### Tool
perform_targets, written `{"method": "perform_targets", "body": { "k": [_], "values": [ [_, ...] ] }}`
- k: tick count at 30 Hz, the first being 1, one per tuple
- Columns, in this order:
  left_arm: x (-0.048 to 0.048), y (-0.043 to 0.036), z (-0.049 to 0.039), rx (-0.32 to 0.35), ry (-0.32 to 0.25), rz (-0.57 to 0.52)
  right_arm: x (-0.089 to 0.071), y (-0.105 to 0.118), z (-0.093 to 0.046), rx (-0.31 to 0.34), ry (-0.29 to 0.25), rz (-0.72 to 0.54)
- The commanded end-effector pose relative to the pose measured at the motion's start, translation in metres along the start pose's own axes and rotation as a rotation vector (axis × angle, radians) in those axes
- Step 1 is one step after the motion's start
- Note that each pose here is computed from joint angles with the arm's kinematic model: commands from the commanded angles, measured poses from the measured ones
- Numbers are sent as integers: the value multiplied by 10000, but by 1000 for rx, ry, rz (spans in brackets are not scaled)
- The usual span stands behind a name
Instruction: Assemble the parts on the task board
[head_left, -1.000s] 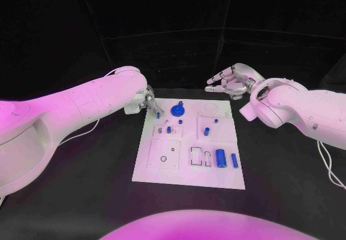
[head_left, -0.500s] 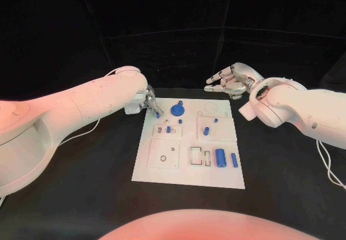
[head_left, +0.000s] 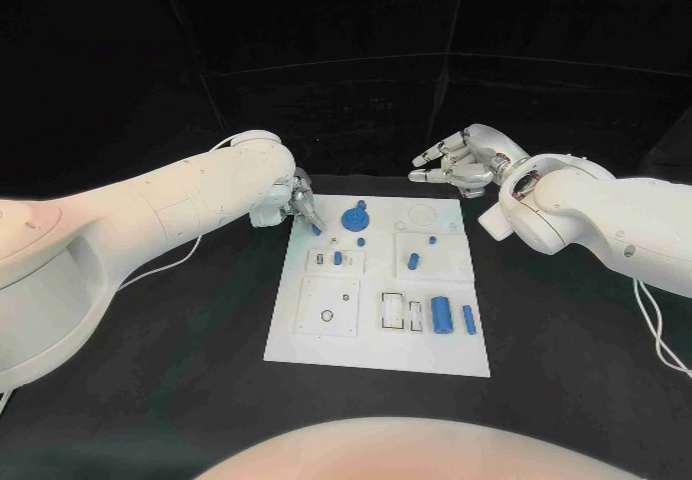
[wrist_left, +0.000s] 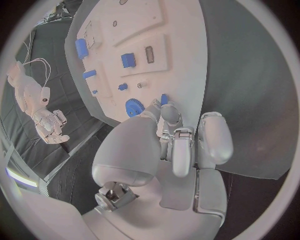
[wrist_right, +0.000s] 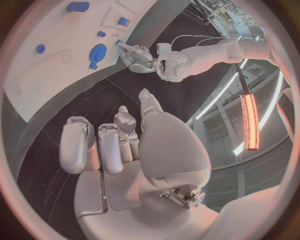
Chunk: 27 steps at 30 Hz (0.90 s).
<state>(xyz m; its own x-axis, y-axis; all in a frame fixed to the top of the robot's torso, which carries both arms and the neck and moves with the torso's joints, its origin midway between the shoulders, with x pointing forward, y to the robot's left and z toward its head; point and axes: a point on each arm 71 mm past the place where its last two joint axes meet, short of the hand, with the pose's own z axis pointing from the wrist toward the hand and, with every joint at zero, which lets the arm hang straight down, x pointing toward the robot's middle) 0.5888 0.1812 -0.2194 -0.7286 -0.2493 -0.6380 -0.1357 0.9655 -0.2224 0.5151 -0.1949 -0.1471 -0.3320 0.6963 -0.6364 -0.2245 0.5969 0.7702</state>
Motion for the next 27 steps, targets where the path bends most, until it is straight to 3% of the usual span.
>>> {"method": "perform_targets", "body": {
  "k": [1, 7, 15, 23, 27],
  "values": [
    [0, -14, -5, 35, -5, -9, -3, 21, 2, -12, 3, -2],
    [-18, 46, -44, 68, -33, -59, -8, 16, -1, -11, 3, -2],
    [-20, 137, -178, 117, -83, -118, -21, 3, -5, -8, 0, -3],
    [99, 148, -345, 165, -107, -155, -31, -8, -7, -5, -2, -4],
    [196, 179, -386, 177, -126, -164, -35, -16, -4, -3, -1, -5]
  ]
}}
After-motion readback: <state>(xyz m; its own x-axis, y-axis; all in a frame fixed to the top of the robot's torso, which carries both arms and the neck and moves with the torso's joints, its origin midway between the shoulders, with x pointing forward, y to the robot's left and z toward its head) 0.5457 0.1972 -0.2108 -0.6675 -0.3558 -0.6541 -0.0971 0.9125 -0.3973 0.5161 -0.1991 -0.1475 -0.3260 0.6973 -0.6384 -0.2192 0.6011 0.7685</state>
